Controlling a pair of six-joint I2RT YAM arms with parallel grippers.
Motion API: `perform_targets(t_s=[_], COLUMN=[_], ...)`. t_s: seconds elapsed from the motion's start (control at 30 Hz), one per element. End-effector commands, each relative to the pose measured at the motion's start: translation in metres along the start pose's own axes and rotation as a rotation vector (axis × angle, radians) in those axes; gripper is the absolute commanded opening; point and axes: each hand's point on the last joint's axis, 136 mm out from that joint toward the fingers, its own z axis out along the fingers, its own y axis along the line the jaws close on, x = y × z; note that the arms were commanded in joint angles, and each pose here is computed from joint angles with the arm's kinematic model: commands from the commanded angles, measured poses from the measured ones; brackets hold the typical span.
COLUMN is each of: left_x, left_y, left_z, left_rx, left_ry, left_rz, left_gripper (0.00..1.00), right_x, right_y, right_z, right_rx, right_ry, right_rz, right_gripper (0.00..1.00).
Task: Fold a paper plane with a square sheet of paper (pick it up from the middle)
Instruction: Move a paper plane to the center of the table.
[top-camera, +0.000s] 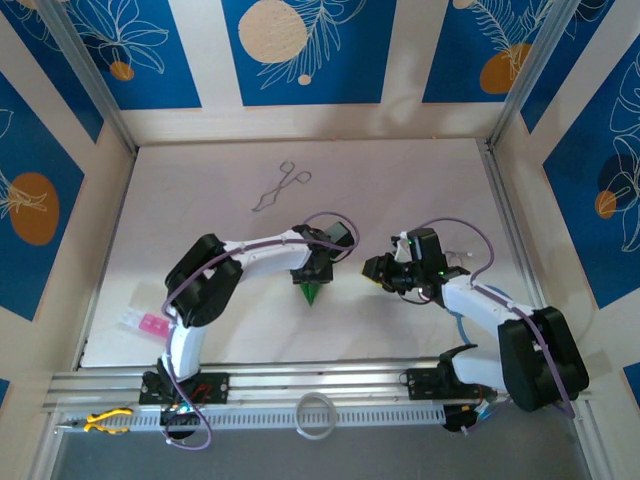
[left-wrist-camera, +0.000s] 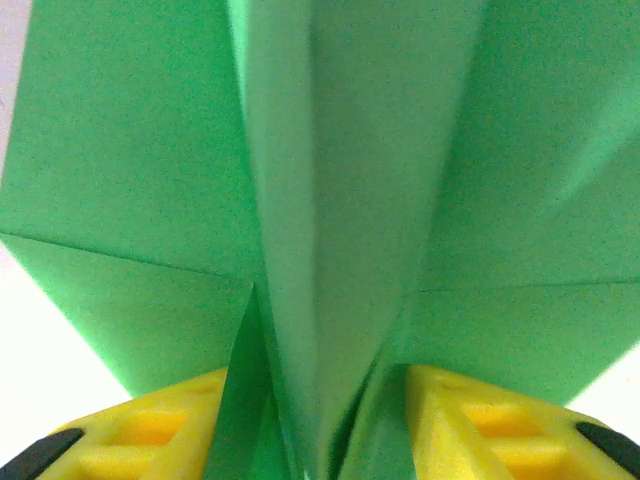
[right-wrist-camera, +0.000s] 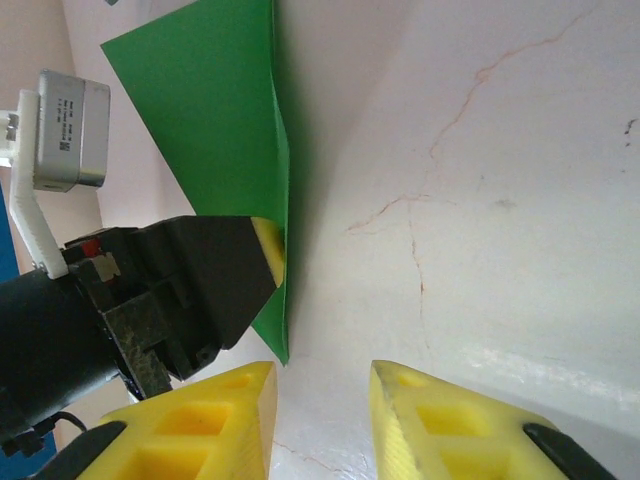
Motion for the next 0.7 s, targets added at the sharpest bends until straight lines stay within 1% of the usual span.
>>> perform_targets(t_s=[0.0,0.3,0.4,0.43,0.57,0.67], left_x=[-0.009,-0.017,-0.026,-0.031,-0.051,-0.063], left_y=[-0.005,-0.005,-0.005,-0.003,0.019,0.051], left_z=[-0.027,-0.049,-0.071,-0.081,-0.122,-0.146], left_rx=[0.045,0.082,0.126,0.141,0.176,0.151], left_ry=[-0.041,-0.079,-0.134,-0.167,-0.347,-0.486], left_rz=[0.011,0.003,0.010,0.010,0.019,0.023], left_gripper=[0.47,0.48,0.49,0.49,0.60,0.68], right_x=[-0.003,-0.011,-0.017,-0.020,-0.040,-0.064], right_y=[0.004,0.008,0.012,0.013,0.017,0.018], right_z=[-0.008,-0.023,-0.031,-0.035,-0.058,-0.079], right_rx=[0.006,0.024,0.036,0.048,0.130,0.231], right_ry=[-0.016,-0.057,-0.085,-0.099,-0.194,-0.296], right_rz=[-0.026,-0.043,-0.068,-0.081,-0.162,-0.233], right_gripper=[0.30,0.30,0.31,0.31,0.32,0.43])
